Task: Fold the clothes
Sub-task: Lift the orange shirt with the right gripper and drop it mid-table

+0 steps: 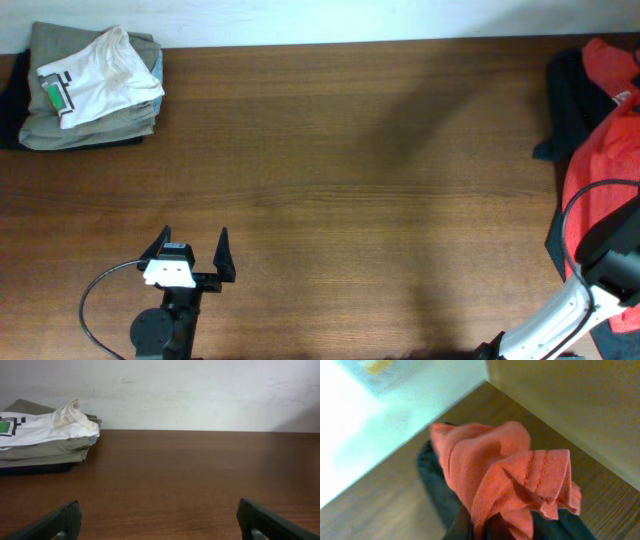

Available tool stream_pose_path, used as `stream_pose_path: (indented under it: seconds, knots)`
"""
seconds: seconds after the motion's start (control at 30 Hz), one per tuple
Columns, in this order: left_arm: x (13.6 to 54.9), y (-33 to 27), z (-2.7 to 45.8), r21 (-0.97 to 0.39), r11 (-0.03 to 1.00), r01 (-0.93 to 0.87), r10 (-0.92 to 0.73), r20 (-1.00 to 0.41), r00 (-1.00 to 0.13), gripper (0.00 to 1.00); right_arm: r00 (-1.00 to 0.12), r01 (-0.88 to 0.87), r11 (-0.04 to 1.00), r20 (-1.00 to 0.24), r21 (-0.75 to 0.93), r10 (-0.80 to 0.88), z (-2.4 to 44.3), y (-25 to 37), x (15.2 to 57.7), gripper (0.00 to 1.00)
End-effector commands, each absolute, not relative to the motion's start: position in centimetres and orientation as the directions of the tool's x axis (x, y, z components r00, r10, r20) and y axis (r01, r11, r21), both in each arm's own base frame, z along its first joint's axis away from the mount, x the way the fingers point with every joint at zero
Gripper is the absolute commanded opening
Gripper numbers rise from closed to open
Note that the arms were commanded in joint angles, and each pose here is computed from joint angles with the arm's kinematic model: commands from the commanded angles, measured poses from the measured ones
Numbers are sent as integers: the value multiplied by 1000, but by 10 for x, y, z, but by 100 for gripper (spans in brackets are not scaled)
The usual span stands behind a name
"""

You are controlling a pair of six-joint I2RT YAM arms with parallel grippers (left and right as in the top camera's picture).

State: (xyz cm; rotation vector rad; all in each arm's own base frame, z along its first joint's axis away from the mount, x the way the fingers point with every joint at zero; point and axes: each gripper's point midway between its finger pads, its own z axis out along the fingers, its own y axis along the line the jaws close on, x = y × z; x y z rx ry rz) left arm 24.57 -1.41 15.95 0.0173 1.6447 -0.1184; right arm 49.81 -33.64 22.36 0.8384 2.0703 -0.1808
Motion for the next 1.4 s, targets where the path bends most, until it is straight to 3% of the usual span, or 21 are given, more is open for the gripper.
stream_pose_path:
  seconds: [0.0, 0.2, 0.37, 0.6, 0.77, 0.87, 0.9, 0.97, 1.0, 1.07, 1.1, 1.27, 1.37]
  knots:
    - [246, -15, 158, -62, 994, 86, -55, -995, -79, 99, -311, 542, 817, -856, 197, 412, 316, -285, 504, 4]
    - [246, -15, 158, -62, 994, 86, -55, -995, -79, 99, -307, 400, 889, -881, 224, 360, 374, -188, 506, 4]
    - [246, -15, 158, -62, 994, 86, -55, -995, -79, 99, -414, 201, 949, -857, 243, 307, 373, -82, 518, 4]
    - [246, -15, 158, -62, 994, 86, -55, -995, -79, 99, -701, -140, 927, -696, 349, 155, 293, 129, 514, 4]
    - [246, -15, 158, -62, 994, 86, -55, -995, -79, 99, -833, -337, 848, -549, 410, -66, 203, 291, 474, 4]
    - [246, -15, 158, -62, 994, 86, -55, -995, -79, 99, -835, -421, 811, -522, 407, -172, 169, 351, 448, 14]
    - [246, -15, 158, -62, 994, 86, -55, -995, -79, 99, -825, -451, 796, -528, 403, -200, 165, 366, 440, 24]
    - [246, -15, 158, -62, 994, 86, -55, -995, -79, 99, -807, -472, 796, -549, 379, -217, 167, 377, 434, 48]
    - [246, -15, 158, -62, 994, 86, -55, -995, -79, 99, -790, -485, 798, -570, 358, -225, 175, 377, 435, 67]
    - [246, -15, 158, -62, 994, 86, -55, -995, -79, 99, -743, -508, 814, -622, 283, -247, 196, 365, 442, 93]
    - [246, -15, 158, -62, 994, 86, -55, -995, -79, 99, -731, -489, 838, -639, 245, -240, 207, 353, 448, 99]
    - [246, -15, 158, -62, 994, 86, -55, -995, -79, 99, -717, -247, 966, -684, 70, -134, 261, 245, 478, 99]
    - [246, -15, 158, -62, 994, 86, -55, -995, -79, 99, -756, -103, 994, -652, 27, -61, 266, 171, 485, 99]
